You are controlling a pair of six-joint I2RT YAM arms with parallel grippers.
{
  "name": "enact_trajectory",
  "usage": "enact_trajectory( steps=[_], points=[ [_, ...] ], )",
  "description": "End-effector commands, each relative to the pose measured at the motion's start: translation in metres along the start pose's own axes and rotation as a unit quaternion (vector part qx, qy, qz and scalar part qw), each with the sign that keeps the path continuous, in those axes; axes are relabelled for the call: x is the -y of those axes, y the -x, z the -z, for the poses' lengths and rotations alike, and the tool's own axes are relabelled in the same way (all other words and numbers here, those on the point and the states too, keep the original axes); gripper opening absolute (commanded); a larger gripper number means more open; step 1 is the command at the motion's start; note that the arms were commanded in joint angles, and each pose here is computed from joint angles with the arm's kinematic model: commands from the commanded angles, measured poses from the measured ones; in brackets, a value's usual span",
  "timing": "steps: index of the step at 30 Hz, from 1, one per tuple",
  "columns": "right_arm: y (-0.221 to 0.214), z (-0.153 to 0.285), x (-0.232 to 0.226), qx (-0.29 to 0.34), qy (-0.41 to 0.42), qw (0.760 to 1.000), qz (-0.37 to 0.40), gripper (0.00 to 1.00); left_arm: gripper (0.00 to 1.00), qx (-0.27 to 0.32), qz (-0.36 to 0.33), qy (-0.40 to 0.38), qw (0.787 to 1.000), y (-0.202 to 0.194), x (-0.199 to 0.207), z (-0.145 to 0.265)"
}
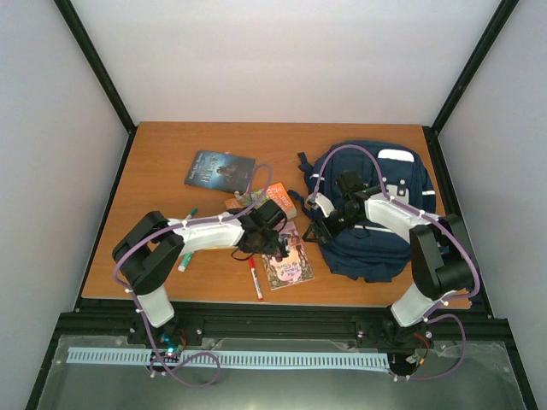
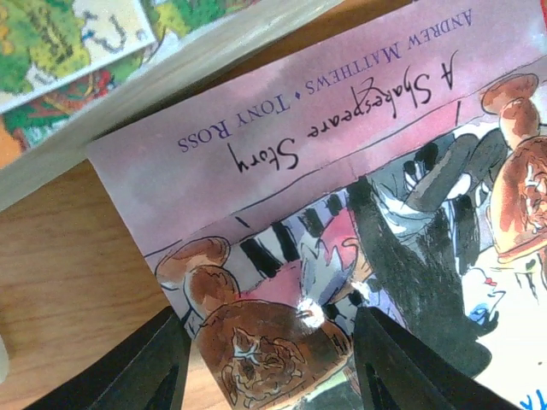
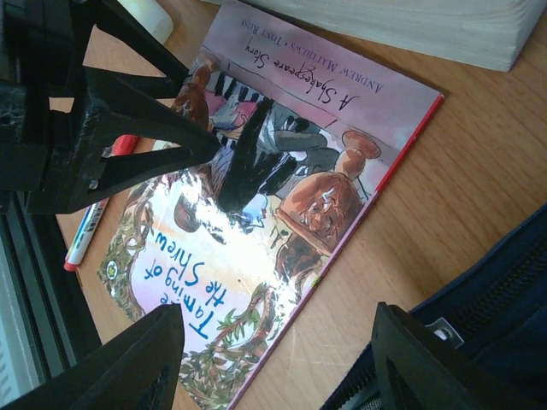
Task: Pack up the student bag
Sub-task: Pick up the book from the center of the board.
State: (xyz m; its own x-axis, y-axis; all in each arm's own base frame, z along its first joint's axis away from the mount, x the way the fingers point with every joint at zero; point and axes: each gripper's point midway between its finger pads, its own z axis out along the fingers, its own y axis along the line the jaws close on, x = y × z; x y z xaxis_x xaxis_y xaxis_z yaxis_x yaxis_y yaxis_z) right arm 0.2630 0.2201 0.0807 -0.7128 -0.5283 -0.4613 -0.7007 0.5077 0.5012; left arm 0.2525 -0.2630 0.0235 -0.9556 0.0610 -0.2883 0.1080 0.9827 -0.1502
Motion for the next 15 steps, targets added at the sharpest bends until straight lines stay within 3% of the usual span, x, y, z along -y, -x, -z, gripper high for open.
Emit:
enact_trajectory(
  steps=[1, 3, 5, 7, 13, 15],
  points=[
    [-0.006, -0.005, 0.004, -0.013, -0.010, 1.000, -0.001, 0.62, 0.54, 0.016, -0.016, 0.002, 1.000, 0.015, 0.010, 0.006],
    [-0.006, -0.003, 0.005, -0.011, -0.018, 1.000, -0.002, 0.62, 0.58, 0.023, 0.012, 0.029, 0.999, 0.015, -0.003, 0.016],
    [-0.002, 0.005, 0.002, -0.007, -0.025, 1.000, 0.000, 0.62, 0.72, 0.032, 0.038, 0.025, 0.998, 0.012, -0.008, 0.030],
    [0.013, 0.028, -0.004, 0.017, -0.052, 0.998, 0.019, 0.62, 0.80, 0.042, 0.057, 0.008, 0.997, 0.013, -0.008, 0.044],
    [0.068, 0.118, -0.009, 0.129, -0.206, 0.965, 0.095, 0.67, 0.71, 0.032, 0.087, -0.040, 0.995, 0.004, 0.009, 0.046],
    [0.077, 0.139, -0.009, 0.167, -0.239, 0.952, 0.094, 0.77, 0.68, 0.028, 0.089, -0.053, 0.994, -0.001, 0.020, 0.043]
  ],
)
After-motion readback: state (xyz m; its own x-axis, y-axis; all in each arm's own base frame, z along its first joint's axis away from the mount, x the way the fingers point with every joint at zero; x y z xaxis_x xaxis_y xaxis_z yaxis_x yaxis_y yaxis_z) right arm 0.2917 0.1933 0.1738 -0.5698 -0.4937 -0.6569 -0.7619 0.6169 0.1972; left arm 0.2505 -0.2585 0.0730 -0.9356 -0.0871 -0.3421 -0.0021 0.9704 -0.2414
